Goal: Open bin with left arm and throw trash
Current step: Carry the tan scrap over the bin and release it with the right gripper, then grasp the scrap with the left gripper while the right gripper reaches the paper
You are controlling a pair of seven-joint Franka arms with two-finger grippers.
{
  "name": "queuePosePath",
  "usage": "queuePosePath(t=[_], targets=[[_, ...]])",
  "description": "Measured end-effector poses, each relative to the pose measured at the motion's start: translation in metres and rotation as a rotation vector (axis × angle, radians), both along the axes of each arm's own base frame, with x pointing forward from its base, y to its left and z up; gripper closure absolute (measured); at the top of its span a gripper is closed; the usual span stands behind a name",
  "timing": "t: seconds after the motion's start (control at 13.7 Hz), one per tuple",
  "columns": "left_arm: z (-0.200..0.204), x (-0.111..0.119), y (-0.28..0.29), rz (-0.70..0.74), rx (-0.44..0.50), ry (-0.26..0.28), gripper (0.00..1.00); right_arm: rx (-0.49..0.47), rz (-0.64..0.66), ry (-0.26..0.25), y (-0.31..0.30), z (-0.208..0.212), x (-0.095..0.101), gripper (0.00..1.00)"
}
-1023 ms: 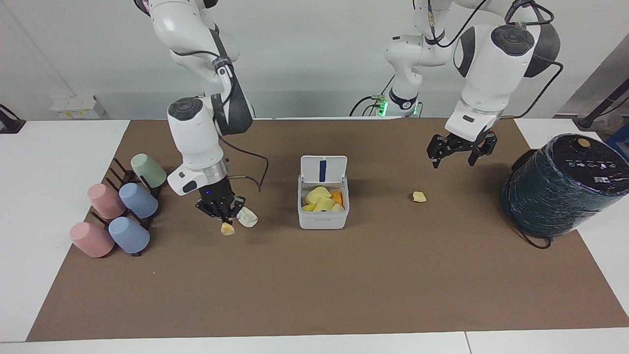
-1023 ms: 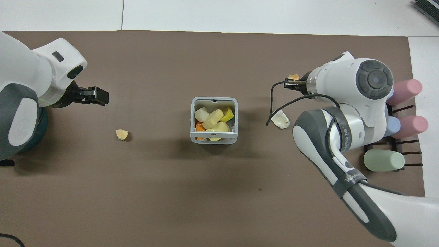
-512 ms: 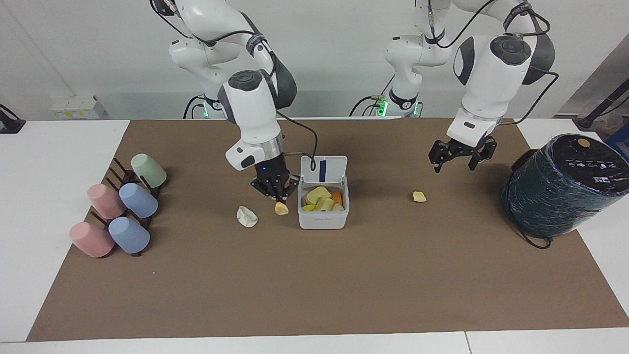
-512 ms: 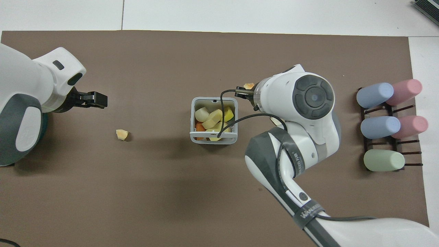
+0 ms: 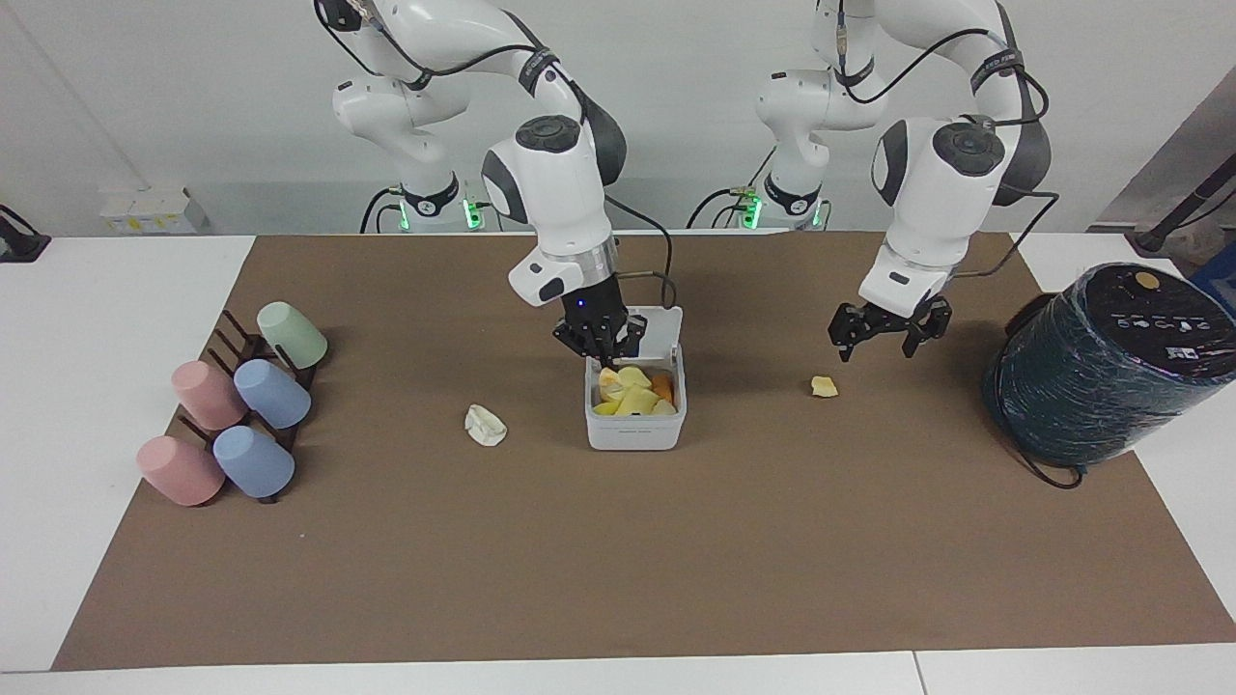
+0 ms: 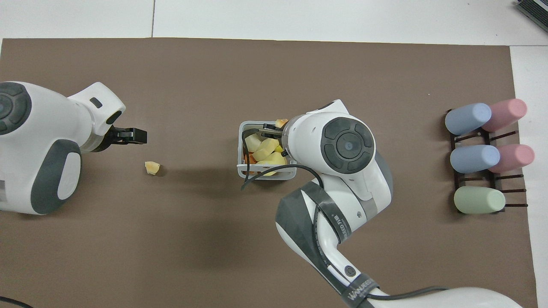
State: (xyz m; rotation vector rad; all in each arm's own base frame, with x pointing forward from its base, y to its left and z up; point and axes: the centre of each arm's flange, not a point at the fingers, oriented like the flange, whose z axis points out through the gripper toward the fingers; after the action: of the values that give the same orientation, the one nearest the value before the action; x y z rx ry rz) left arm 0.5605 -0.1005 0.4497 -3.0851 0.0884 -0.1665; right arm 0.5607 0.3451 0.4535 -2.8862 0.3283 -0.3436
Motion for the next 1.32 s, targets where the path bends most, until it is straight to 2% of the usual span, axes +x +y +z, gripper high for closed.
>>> queuePosePath(t=[0.22,0.29,0.51,0.8,0.95,1.1,1.32], targets=[[-0.038,-0.010,0.004,-0.003,-0.008,-0.015,0.00,0.008,-0.015,0.032,0.013,-0.001,-0.011,0.91],[-0.047,-0.013,0.008,0.003,-0.008,-0.013,0.00,0.007,-0.021,0.053,0.016,-0.002,-0.014,0.83],[-0.064,-0.021,0.015,0.012,-0.009,-0.007,0.04,0.005,-0.032,0.084,0.016,-0.002,-0.017,0.48],[-0.091,-0.034,0.015,0.008,-0.015,-0.011,0.07,0.018,-0.050,0.072,0.009,0.007,-0.008,0.02],[-0.099,-0.037,0.014,0.026,-0.019,-0.012,0.10,0.001,-0.030,0.050,-0.005,0.010,0.002,0.00],[-0.113,-0.037,0.010,0.060,-0.030,-0.021,0.11,-0.050,0.033,0.021,-0.038,0.008,0.020,0.00],[-0.141,-0.039,-0.001,0.073,-0.042,-0.022,0.13,-0.127,0.131,0.018,-0.101,-0.014,0.043,0.00]])
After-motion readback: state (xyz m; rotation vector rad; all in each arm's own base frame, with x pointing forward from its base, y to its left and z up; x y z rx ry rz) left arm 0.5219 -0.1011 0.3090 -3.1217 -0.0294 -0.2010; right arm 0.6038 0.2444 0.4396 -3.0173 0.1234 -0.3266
